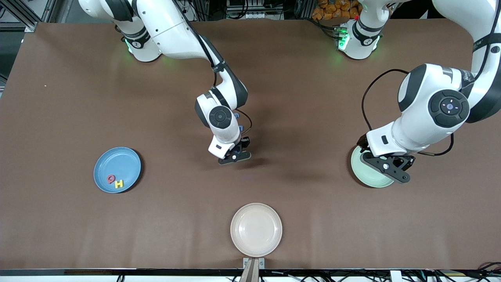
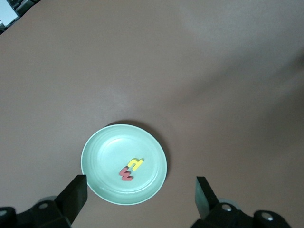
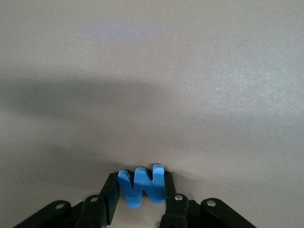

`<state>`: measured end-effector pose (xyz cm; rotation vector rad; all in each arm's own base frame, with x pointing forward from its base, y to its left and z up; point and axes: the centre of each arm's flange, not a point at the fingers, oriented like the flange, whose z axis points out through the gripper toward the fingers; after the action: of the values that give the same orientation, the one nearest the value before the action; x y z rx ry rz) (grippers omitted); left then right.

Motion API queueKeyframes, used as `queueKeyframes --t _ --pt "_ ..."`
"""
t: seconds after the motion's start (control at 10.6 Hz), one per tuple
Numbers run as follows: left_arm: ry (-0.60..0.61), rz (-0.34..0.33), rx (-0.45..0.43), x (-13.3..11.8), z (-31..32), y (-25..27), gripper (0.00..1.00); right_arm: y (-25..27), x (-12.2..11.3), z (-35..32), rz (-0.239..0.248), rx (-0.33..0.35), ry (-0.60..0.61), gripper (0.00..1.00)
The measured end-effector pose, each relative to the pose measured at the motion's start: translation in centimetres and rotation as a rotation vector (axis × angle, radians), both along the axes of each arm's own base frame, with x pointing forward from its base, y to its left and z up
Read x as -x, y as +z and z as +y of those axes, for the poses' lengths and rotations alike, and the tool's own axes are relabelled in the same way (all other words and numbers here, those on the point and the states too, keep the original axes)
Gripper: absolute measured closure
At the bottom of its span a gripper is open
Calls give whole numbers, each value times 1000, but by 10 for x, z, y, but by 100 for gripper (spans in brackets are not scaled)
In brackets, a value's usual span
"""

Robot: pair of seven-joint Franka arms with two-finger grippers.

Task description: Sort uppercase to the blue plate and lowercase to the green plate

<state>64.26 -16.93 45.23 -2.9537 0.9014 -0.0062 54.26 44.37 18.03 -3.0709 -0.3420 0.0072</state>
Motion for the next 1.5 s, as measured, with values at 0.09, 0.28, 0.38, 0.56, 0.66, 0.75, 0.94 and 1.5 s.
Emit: queueKeyframes --t 0.09,0.28,0.38,0.56,0.66,0.75,0.94,1.5 --pt "20 -6 4 3 -7 4 0 0 0 0 -3 -2 -1 57" --pt "68 -7 27 8 -21 8 0 1 -5 -6 -14 1 -10 57" --pt "99 0 53 11 -31 10 0 6 -15 -17 -32 8 -27 57" --pt "139 14 95 23 -60 14 0 27 -43 -52 -61 41 -58 58" --pt "131 21 103 31 -77 14 0 39 -58 -75 -60 70 -62 58" --pt "108 31 108 40 -97 12 0 53 -73 -103 -55 103 -60 58" --pt "37 58 120 62 -139 1 0 71 -102 -172 -37 166 -24 58" --pt "-309 -2 200 153 -309 -100 0 69 -147 -410 70 177 107 58"
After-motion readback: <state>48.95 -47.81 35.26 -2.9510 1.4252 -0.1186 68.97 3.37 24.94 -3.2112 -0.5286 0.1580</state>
